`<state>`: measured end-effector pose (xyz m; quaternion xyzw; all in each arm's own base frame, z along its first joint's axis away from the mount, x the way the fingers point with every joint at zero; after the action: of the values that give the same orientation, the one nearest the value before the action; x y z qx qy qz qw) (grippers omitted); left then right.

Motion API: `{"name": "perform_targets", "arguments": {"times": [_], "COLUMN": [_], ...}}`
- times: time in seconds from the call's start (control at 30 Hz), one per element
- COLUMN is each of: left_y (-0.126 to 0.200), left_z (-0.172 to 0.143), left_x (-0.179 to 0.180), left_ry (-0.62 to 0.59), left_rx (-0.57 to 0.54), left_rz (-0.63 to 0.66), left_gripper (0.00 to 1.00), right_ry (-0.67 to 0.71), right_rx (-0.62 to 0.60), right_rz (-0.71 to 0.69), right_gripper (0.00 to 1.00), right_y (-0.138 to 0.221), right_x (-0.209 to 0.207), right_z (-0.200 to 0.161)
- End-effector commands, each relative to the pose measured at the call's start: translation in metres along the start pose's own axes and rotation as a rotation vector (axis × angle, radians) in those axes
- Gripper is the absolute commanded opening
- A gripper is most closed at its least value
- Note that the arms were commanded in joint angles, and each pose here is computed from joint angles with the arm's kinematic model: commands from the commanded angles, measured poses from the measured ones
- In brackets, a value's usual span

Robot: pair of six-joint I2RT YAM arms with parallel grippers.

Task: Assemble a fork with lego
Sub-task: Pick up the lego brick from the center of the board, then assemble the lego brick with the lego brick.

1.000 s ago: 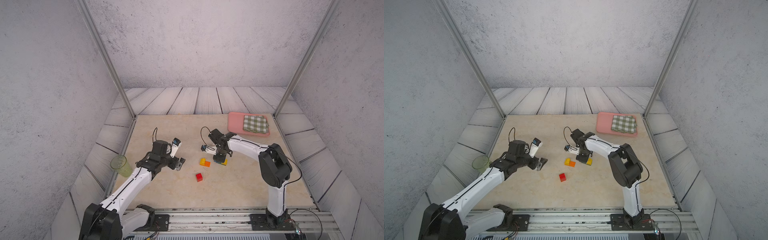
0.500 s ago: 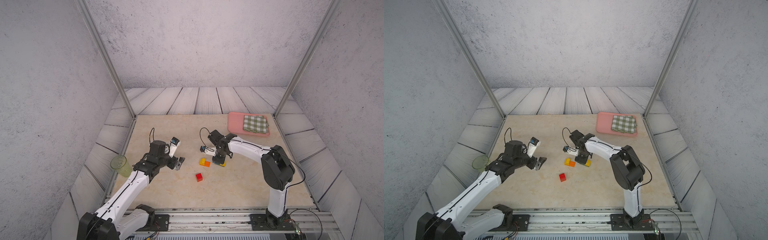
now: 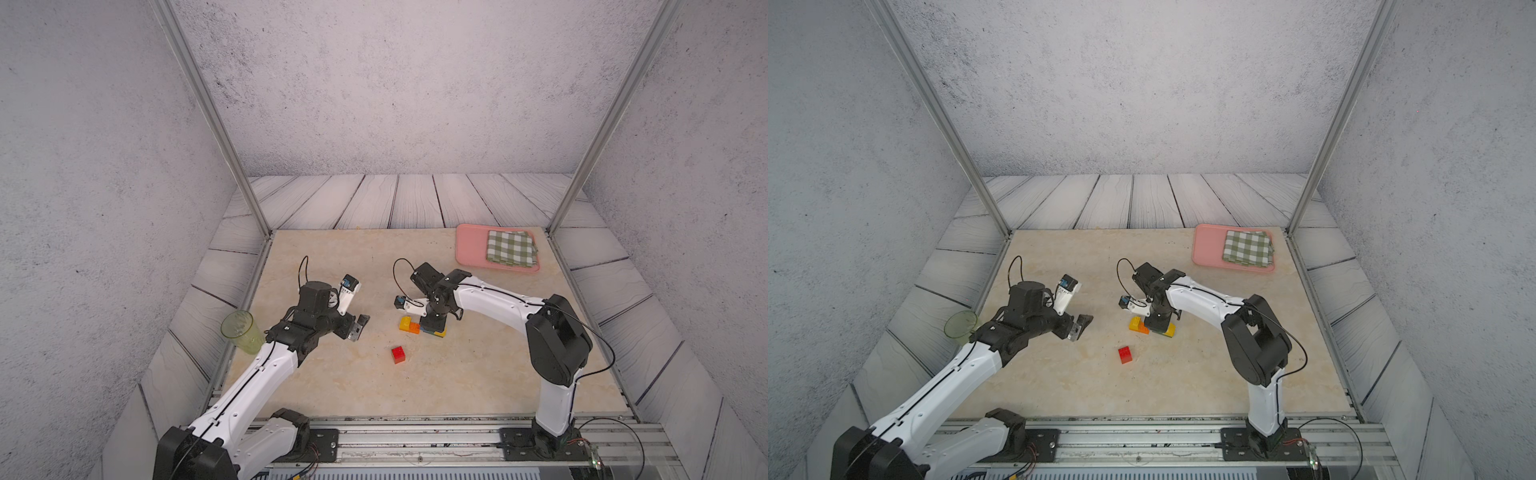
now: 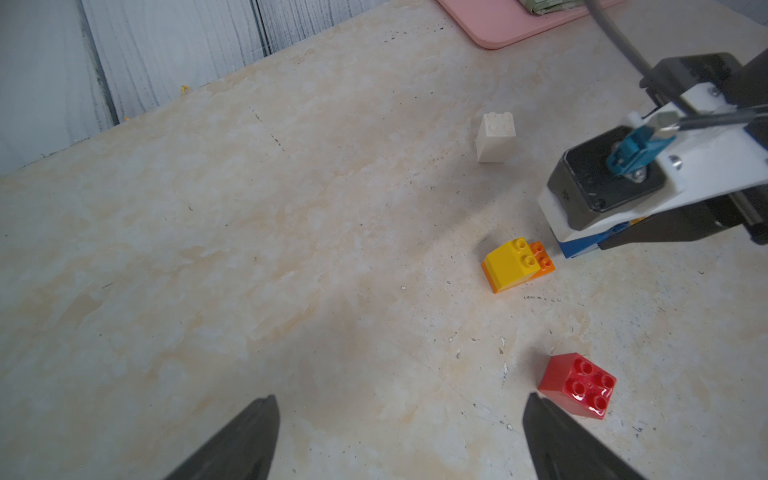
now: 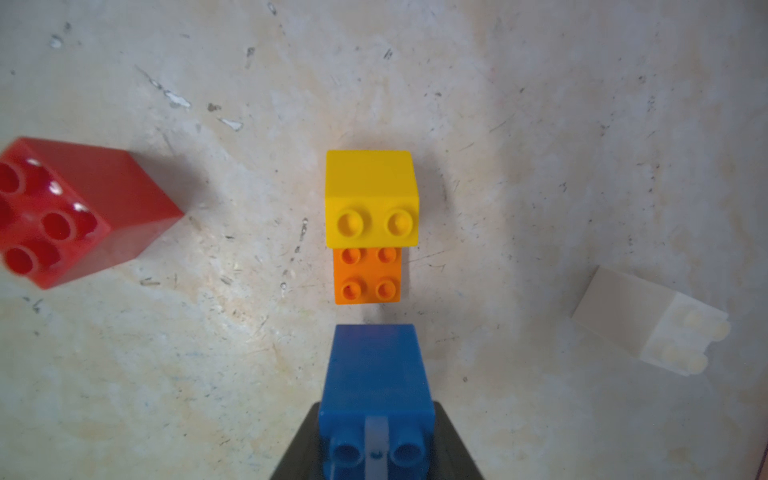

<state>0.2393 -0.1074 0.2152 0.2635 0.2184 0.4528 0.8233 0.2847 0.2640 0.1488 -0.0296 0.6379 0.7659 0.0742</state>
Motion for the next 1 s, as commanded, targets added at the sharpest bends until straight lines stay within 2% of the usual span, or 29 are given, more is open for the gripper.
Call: {"name": "perform_targets", "arguments": {"times": [0.0,0.73,0.97], "left_y": [0.001,-0.001,-0.001], "left_z": [-0.003,-0.007,-0.008], "left_x": [0.003,0.004,0.004], "left_ry": [-0.002,-0.002,-0.004], "left_rx": [0.006,0.013,0.015], "left_rz": [0.011,0.017,0.019], "left_gripper": [0.98,0.98,0.98], "right_ry": [-0.013,-0.002,-0.002], "right_rx": [-0.006,0.048,0.125], "right_rz": [0.015,0.051,0.047], "right_gripper": [0.0,0.0,0.0], "right_y": [0.001,-0.022,-0.035], "right_x": [0.002,0.005,0.004], "right_z": [0.004,0.014,0.01]}}
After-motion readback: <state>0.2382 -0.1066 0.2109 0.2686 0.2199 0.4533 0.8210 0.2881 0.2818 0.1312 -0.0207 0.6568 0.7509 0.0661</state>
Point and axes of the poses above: each gripper's point midway between its finger pads, its own y axis back along the fingers, its own x axis along the line the jaws close on, z = x × y, the point moved 8 cm from there along y, back along the fingers, and after that the axes turned 10 degrees about y, right-handed, at the moved point
